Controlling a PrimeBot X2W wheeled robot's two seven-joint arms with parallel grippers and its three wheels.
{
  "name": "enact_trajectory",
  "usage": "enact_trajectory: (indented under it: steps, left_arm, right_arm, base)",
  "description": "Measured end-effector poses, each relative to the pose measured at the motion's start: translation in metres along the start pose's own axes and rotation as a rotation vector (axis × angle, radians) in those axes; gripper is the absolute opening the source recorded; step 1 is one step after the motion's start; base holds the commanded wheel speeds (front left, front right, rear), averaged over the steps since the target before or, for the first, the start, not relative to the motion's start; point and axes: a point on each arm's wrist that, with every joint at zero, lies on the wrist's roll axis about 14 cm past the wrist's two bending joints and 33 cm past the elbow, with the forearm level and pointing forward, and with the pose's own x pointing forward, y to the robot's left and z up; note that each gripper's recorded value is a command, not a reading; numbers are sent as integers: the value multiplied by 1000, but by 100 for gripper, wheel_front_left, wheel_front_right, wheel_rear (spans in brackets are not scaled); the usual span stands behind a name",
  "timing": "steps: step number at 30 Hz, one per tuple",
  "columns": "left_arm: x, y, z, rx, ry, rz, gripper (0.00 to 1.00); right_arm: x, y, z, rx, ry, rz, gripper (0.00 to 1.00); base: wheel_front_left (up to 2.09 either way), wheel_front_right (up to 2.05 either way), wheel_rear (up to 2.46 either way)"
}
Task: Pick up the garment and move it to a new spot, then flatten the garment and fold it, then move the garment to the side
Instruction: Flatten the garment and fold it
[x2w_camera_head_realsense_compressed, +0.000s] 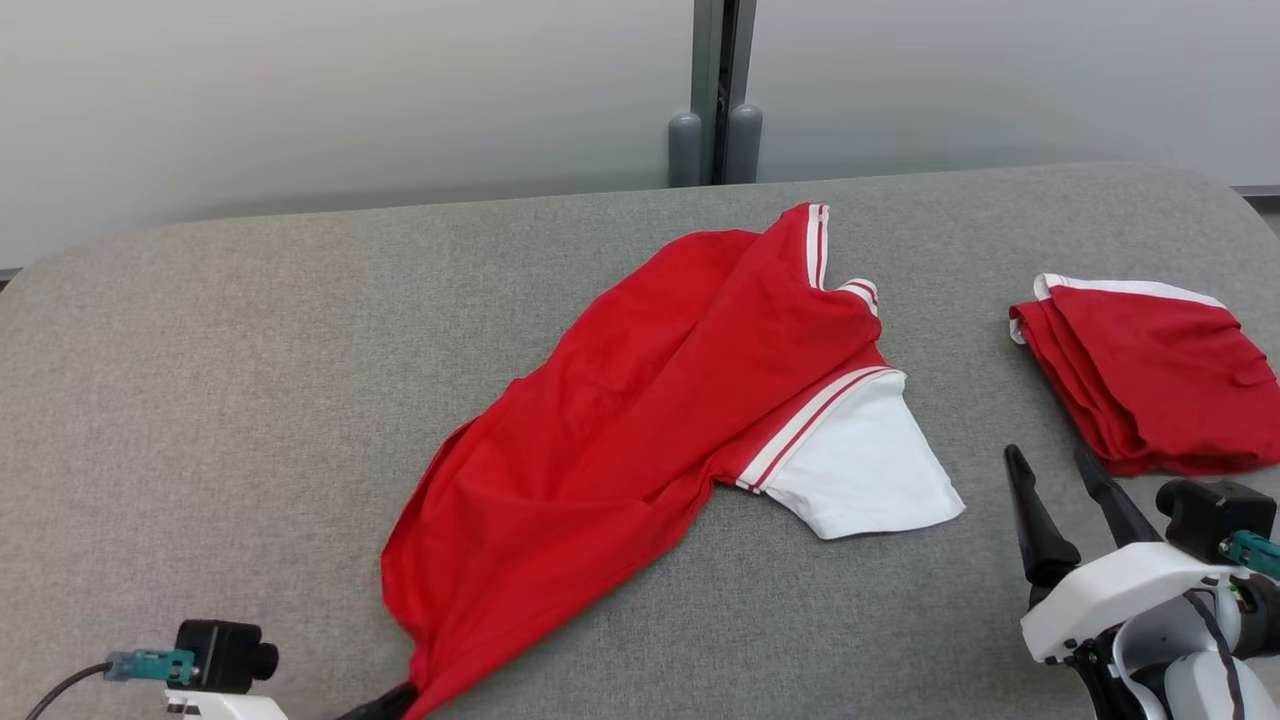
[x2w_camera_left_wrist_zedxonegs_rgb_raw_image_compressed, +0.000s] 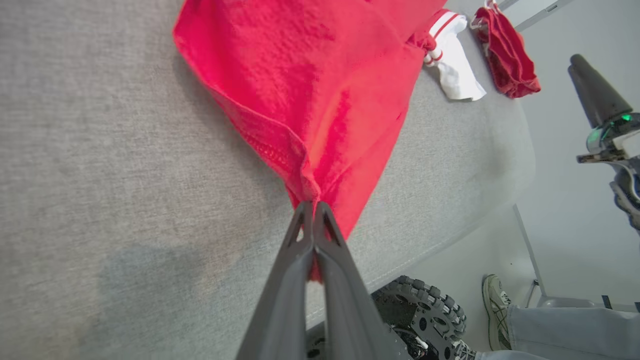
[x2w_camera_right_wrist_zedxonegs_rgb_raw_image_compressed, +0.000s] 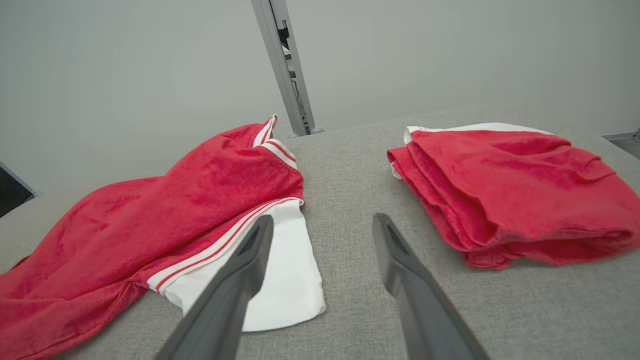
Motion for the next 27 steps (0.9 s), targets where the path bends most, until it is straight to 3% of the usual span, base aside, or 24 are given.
enact_trajectory:
  steps: [7, 13, 14, 15, 16, 21, 27]
  left_arm:
    - [4, 49, 2, -15, -77, 159, 0]
    - [7, 58, 5, -41, -130, 187, 0]
    - [7, 58, 2, -48, -126, 184, 22]
    - [8, 56, 0, -56, -123, 181, 75]
    - [9, 54, 0, -62, -125, 174, 100]
    - [2, 44, 25, -46, -240, 157, 100]
    - [-22, 44, 65, 46, -419, 230, 100]
  right_arm:
    - [-2, 4, -9, 11, 29, 5, 100]
    - [-7, 0, -13, 14, 44, -10, 100]
    - [-8, -1, -15, 15, 51, -11, 100]
    - [-9, -1, -16, 16, 57, -12, 100]
    - [-10, -1, -17, 16, 61, -11, 100]
    - [-10, 2, -14, 12, 59, -3, 100]
    - [-6, 9, -9, -19, 57, 28, 100]
  base:
    - [0, 0, 0]
    - [0, 0, 0]
    - [0, 0, 0]
    - [0, 0, 0]
    - [0, 0, 0]
    - [0, 0, 0]
    - [0, 0, 0]
